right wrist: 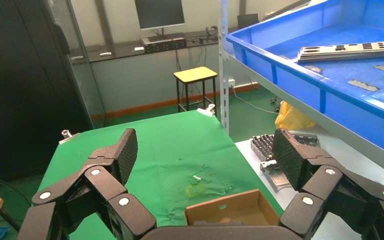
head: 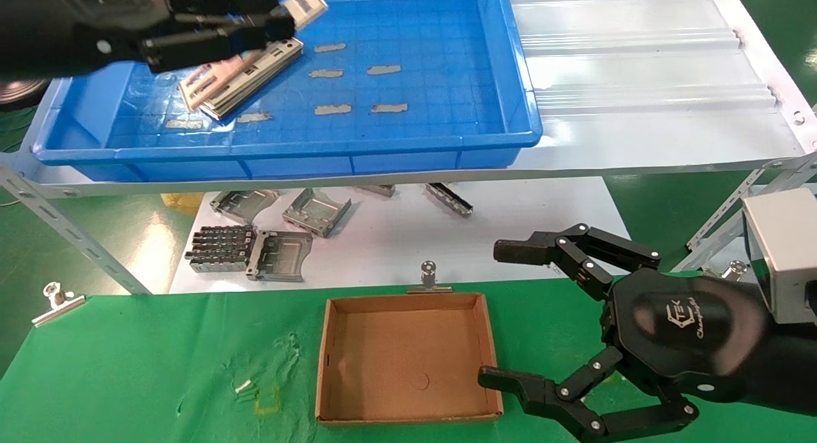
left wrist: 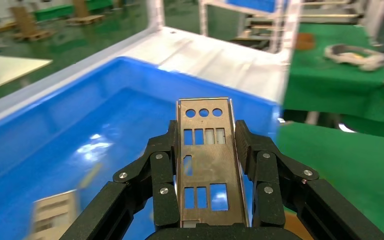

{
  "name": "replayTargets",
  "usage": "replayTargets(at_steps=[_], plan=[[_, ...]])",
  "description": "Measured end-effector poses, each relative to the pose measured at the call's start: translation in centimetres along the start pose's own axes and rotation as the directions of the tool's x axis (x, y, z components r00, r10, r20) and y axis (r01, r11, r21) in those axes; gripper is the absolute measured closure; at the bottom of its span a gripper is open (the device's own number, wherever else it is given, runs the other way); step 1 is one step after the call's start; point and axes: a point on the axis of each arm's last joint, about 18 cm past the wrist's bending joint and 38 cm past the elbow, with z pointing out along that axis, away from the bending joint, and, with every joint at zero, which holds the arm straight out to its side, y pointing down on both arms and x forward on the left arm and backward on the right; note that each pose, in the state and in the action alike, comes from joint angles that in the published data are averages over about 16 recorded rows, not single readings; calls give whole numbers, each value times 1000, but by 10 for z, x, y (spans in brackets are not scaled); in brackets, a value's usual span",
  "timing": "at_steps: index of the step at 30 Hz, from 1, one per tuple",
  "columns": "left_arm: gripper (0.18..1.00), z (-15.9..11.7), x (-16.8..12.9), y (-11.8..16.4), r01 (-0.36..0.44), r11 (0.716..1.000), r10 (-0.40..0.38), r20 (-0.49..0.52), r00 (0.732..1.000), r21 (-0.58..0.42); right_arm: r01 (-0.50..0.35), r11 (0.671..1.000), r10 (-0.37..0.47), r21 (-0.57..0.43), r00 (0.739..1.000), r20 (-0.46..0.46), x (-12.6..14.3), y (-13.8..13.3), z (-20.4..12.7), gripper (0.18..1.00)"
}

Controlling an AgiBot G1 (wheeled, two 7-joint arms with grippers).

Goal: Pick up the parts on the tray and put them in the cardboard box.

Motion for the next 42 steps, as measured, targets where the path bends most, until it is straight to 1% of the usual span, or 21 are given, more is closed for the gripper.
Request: replayTargets(at_steps=[4,7,12,16,23,28,34,42], plan=[[743,-3,28,8,-44,999,44,-99,994,0,0,1000,0,0,1000,0,0,0,0,179],[743,0,54,21,-74,997,69,-182,981,-19,0,1000,0,0,1000,0,0,0,0,179],[744,15,102,57,-116,990,87,-316,945,-75,0,1000,0,0,1000,0,0,0,0,179],[744,34,127,93,-156,979,97,-374,922,-130,0,1000,0,0,1000,0,0,0,0,179],[744,82,142,158,-254,942,151,-400,904,-219,0,1000,0,0,1000,0,0,0,0,179],[744,113,148,190,-298,919,178,-404,897,-259,0,1000,0,0,1000,0,0,0,0,179],[745,140,152,212,-322,901,192,-402,896,-289,0,1000,0,0,1000,0,0,0,0,179],[744,162,151,225,-336,888,199,-395,897,-316,0,1000,0,0,1000,0,0,0,0,179]])
